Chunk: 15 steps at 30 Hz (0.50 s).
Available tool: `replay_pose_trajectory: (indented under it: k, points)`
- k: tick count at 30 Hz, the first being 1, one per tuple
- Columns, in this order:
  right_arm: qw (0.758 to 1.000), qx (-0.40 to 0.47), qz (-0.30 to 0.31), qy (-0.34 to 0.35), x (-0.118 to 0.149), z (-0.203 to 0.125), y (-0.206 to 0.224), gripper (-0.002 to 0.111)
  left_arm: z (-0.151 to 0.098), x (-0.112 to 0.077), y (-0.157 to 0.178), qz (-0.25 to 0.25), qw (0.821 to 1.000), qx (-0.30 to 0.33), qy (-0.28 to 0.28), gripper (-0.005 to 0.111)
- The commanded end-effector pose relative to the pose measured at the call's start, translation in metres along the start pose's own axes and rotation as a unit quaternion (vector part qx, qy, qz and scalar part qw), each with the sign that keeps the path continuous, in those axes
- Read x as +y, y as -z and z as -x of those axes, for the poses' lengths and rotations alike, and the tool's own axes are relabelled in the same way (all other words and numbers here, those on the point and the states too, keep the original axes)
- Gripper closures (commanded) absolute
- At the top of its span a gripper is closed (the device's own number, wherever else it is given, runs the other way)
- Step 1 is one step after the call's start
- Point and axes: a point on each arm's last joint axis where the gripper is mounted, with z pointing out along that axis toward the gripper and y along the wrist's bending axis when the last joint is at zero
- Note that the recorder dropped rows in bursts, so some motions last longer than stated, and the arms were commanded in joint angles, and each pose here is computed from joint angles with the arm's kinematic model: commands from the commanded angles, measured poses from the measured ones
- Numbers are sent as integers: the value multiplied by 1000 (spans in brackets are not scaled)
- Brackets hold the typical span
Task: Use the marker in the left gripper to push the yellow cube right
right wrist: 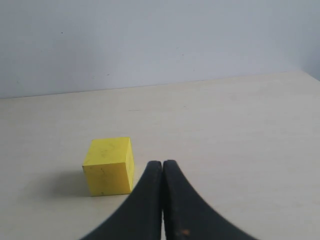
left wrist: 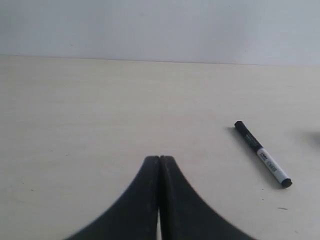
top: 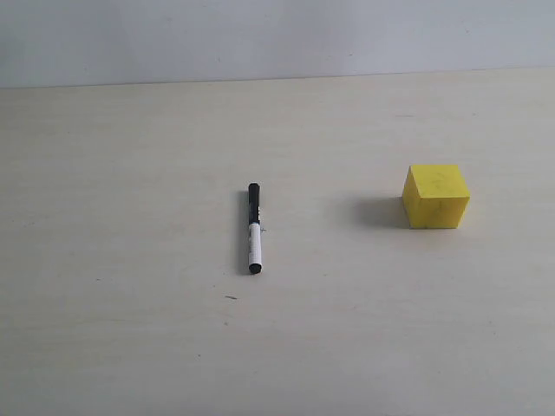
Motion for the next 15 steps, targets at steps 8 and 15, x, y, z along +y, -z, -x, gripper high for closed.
replay_pose_trajectory:
  k: [8, 15]
  points:
    - [1000, -1, -4, 3, -1, -1, 0, 108, 0, 1, 0, 11, 1000, -6, 2, 107]
    - [1000, -2, -4, 3, -1, -1, 0, 108, 0, 1, 0, 11, 1000, -6, 2, 107]
